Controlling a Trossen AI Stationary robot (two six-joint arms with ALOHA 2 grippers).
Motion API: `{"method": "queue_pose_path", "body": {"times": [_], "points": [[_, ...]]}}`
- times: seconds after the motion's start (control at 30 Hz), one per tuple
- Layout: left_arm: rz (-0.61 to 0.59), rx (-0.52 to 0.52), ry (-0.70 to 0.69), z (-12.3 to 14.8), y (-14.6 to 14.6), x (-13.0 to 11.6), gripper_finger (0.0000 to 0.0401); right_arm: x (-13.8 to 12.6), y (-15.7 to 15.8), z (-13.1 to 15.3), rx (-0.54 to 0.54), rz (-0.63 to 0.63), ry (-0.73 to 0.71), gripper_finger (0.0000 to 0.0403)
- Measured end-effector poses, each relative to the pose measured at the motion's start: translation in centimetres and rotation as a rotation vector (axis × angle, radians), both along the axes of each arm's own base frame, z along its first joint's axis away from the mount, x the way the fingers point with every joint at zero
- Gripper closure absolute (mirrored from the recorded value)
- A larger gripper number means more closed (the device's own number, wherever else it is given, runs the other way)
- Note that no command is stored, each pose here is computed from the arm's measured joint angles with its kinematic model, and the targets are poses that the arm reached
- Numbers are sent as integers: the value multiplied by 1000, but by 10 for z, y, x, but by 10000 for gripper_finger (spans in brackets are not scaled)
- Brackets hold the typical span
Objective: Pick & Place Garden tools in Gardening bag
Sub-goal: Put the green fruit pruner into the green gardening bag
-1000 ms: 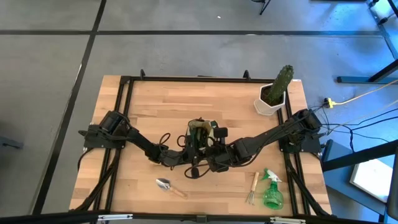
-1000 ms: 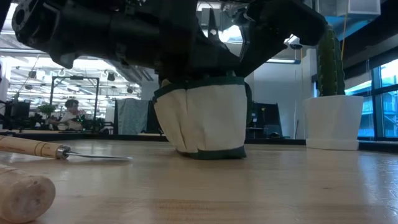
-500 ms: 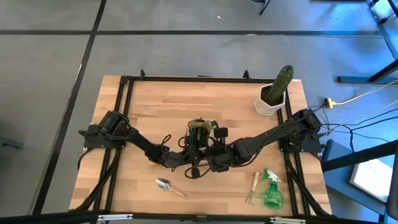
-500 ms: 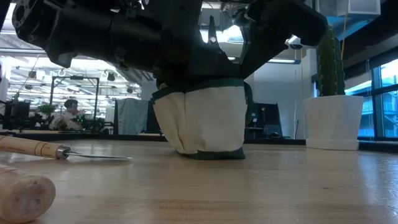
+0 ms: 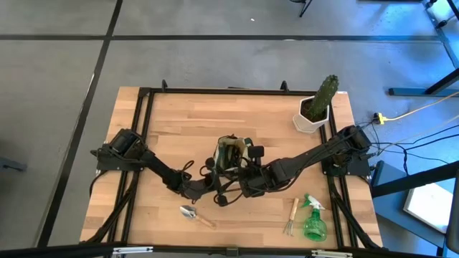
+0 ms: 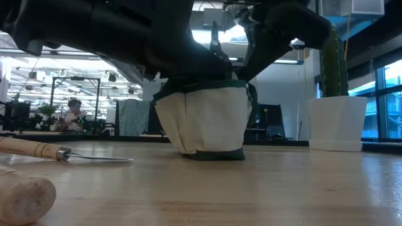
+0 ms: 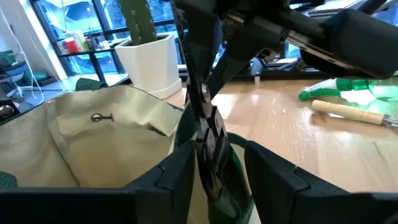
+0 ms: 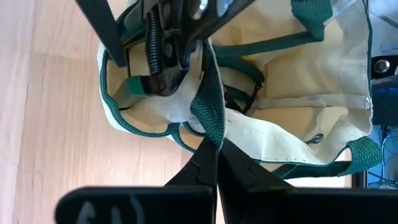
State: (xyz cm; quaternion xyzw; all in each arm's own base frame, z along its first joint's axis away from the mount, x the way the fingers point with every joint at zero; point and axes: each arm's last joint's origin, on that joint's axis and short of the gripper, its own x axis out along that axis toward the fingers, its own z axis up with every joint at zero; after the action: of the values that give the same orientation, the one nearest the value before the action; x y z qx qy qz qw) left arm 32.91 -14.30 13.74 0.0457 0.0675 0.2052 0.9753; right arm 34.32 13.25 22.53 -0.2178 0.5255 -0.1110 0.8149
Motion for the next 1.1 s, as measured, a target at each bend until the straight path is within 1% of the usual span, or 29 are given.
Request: {"method": "queue_pose_path", "body": {"times": [0.2, 0.43, 0.63, 0.73, 0.83, 0.87, 0.97, 1.1], "points": [[0, 2, -25, 3, 0, 1, 265, 0, 0, 0, 1, 0, -1, 403], [25, 39, -62, 10, -3, -1, 265, 0, 0, 0, 2, 0, -3, 403], [39, 0, -91, 12, 0, 0, 269, 0, 0, 0, 2, 0, -2, 403], [40, -18, -99, 12, 0, 0, 301, 0, 0, 0, 2, 0, -3, 403], [18, -23, -97, 11, -1, 1, 367, 0, 0, 0, 5, -4, -5, 403], [3, -29, -98, 11, -1, 1, 382, 0, 0, 0, 7, -10, -8, 403], [-6, -28, -96, 11, -2, 1, 391, 0, 0, 0, 2, -23, -18, 403], [2, -23, -82, 10, -1, 1, 393, 0, -1, 1, -12, -30, -25, 403]]}}
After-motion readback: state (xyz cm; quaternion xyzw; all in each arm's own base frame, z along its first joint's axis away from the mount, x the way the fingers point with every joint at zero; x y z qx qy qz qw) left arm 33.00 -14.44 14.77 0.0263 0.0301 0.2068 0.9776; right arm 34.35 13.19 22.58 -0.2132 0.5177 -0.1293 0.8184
